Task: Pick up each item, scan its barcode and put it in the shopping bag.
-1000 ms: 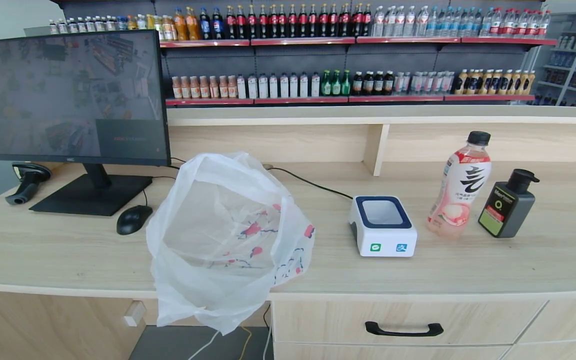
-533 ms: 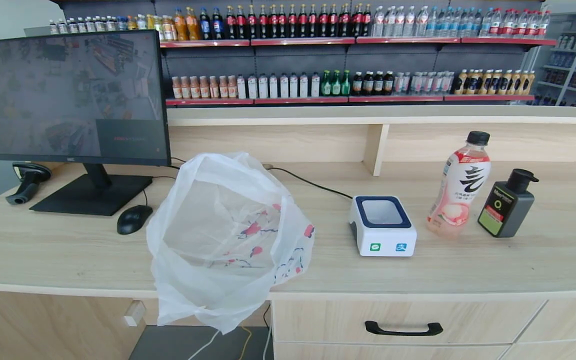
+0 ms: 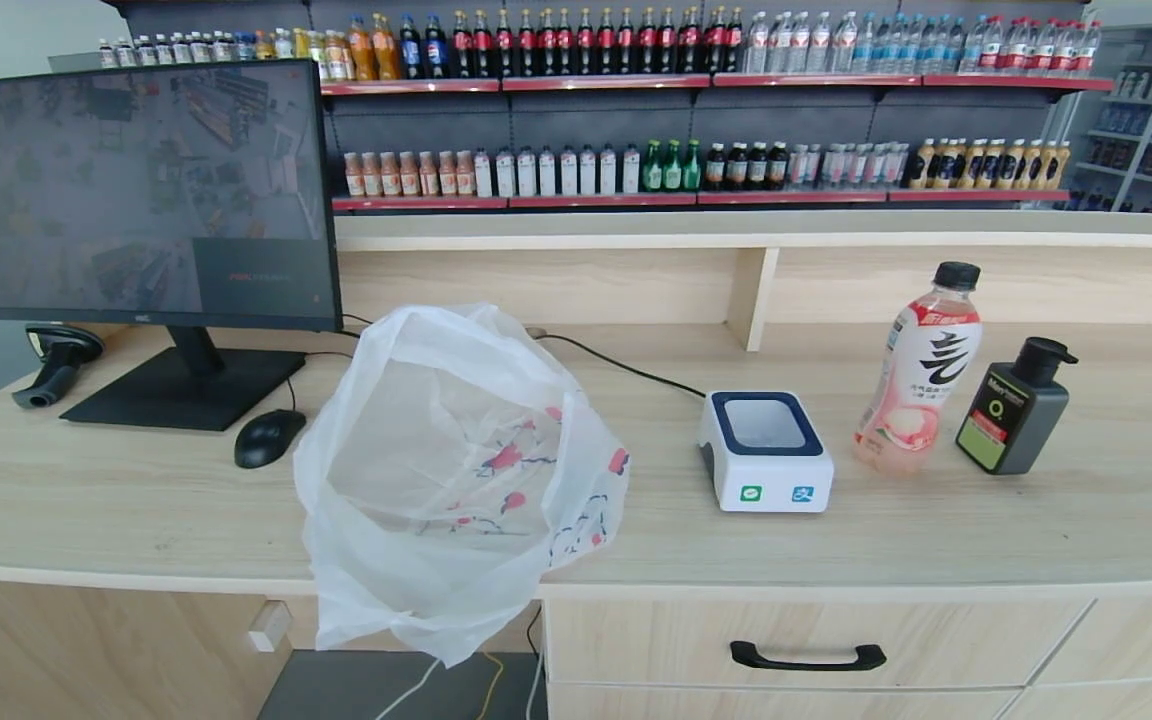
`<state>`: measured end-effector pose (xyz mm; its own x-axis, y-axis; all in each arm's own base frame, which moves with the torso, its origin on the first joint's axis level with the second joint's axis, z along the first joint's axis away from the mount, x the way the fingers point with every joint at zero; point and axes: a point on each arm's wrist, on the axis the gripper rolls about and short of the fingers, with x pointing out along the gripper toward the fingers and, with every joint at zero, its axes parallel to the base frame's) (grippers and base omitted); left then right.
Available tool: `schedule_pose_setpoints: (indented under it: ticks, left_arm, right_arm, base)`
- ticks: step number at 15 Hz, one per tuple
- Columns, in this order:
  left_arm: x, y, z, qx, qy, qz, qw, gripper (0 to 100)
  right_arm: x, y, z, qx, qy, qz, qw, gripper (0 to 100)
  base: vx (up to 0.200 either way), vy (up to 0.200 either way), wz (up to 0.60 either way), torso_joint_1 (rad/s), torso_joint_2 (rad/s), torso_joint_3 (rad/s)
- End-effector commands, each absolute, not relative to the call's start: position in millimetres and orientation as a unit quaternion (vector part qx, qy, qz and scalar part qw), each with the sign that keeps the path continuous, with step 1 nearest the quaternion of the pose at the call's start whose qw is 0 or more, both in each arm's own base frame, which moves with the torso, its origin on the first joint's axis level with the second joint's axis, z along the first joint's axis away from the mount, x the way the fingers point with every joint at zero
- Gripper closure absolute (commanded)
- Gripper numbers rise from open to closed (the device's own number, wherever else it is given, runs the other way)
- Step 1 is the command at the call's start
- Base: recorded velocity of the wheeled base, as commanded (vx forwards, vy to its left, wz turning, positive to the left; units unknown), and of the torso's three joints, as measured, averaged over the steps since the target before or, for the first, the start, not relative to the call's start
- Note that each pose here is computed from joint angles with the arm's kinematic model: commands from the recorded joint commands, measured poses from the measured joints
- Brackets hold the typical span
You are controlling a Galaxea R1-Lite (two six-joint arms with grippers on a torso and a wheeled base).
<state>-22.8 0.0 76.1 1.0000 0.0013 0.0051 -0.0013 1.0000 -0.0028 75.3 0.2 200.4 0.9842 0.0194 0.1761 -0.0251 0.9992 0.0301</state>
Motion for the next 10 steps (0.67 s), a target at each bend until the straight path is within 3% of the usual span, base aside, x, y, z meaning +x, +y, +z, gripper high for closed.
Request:
schedule_pose_setpoints:
  ticks: [1,10]
  left_arm:
    - [-22.8,0.0,76.0,-0.002,-0.002,0.001,1.0,0]
    - [-22.8,0.0,76.0,-0.002,-0.002,0.001,1.0,0]
  right_arm:
    - [116.5,0.4,190.5,0.039,-0.016,0.012,0.999,0]
    - [130.0,8.9,176.8,0.069,0.023,0.061,0.996,0]
  base:
    - [0.0,0.0,0.0,0.0,0.0,0.0]
    - [0.0,0.0,0.0,0.0,0.0,0.0]
